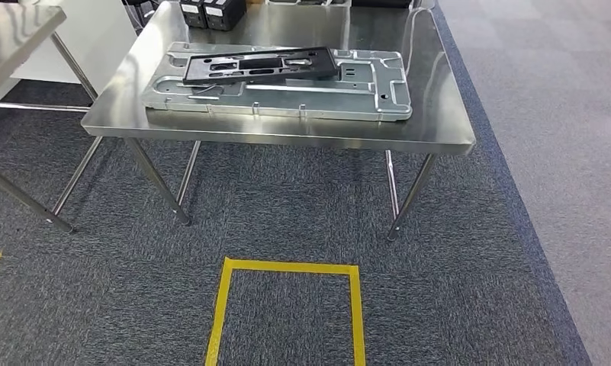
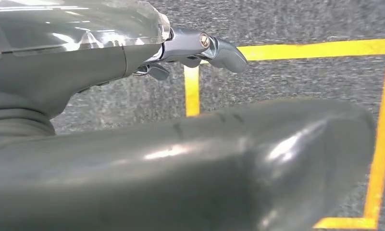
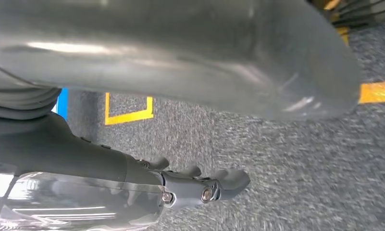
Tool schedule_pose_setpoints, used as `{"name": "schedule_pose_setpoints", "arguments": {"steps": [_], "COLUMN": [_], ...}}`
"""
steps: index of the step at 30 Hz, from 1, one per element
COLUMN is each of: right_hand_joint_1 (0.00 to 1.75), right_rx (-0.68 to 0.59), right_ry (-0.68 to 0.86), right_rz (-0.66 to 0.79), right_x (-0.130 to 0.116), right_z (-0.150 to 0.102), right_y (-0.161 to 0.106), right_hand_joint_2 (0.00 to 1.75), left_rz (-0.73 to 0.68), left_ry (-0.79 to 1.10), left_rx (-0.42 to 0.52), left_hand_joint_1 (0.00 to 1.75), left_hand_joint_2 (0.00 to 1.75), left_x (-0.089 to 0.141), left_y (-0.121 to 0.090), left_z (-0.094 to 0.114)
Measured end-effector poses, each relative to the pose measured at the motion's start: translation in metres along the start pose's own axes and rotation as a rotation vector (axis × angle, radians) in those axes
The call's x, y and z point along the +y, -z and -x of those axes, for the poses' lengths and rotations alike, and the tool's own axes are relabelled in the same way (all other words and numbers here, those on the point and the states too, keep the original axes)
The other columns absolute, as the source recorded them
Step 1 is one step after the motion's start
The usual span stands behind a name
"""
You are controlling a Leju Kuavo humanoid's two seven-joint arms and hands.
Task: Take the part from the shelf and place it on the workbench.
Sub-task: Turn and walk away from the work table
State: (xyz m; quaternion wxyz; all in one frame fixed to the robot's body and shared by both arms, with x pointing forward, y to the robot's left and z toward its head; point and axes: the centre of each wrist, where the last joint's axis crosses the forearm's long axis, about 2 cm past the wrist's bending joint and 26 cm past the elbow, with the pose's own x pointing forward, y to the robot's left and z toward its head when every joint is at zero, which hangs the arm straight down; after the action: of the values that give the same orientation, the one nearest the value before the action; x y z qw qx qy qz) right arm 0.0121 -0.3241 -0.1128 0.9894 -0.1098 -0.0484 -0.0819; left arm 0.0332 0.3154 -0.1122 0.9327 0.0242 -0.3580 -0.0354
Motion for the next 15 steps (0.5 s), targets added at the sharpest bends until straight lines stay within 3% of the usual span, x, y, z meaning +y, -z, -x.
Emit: {"name": "schedule_pose_setpoints", "arguments": {"steps": [15], "right_hand_joint_1": [0.0], "right_rx": [0.004], "right_ry": [-0.005], "right_rz": [-0.035], "right_x": [0.0036], "right_z": [0.0013], "right_y": [-0.0006], "right_hand_joint_2": [0.0], "left_rz": [0.018], "left_ry": [-0.008], "left_rx": [0.005], "left_hand_joint_1": [0.0], "left_hand_joint_2": [0.0], "left_x": [-0.0083], "left_y": [0.0], "left_z": [-0.0005]}}
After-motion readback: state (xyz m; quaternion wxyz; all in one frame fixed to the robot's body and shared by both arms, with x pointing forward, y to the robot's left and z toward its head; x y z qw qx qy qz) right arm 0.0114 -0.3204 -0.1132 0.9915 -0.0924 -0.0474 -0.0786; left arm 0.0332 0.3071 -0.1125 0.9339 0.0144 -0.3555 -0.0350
